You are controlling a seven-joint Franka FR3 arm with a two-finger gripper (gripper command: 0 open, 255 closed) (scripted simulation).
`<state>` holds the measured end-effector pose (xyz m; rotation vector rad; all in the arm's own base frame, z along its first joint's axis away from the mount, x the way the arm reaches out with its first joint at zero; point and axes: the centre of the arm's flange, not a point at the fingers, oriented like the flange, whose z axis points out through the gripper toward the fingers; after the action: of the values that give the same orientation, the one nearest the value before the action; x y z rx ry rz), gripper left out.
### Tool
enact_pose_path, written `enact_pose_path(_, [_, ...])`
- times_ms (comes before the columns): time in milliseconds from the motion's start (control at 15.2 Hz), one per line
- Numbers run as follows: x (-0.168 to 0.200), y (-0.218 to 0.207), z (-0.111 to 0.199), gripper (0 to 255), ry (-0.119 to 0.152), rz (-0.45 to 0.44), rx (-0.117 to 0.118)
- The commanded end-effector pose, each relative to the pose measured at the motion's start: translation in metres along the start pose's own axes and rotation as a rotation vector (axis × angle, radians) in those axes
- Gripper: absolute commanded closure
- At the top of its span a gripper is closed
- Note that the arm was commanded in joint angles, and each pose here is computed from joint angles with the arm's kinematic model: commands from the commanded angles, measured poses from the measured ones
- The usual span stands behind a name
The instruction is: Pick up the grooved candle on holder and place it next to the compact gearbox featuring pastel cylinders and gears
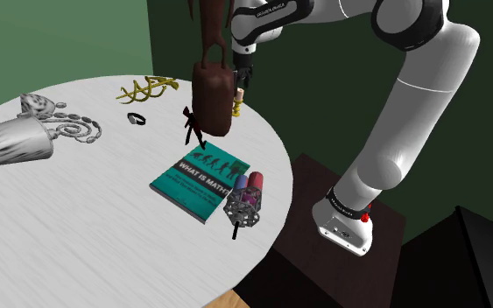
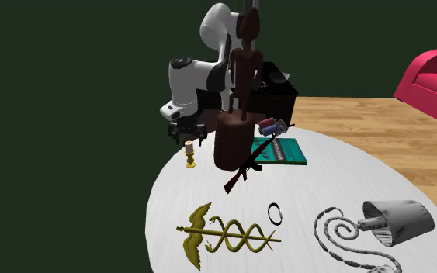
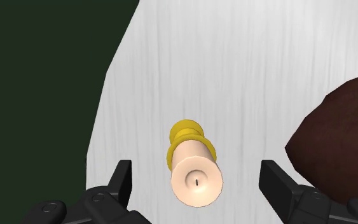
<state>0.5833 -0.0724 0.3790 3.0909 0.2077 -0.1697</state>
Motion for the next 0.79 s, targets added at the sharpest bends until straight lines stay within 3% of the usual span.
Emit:
enact_pose_path(0, [0.0004, 0.0008, 0.0148, 0, 0.0, -0.001, 0.0])
enact_pose_path(528, [0.0004, 0.0008, 0.0148, 0, 0.0, -0.001, 0.0])
enact_pose_path(594, [0.0004, 0.0008, 0.0149, 255, 0.0, -0.001, 0.0])
enact_pose_path(726, [0.0005, 0.0008, 0.0148, 255, 0.0, -0.001, 0.0])
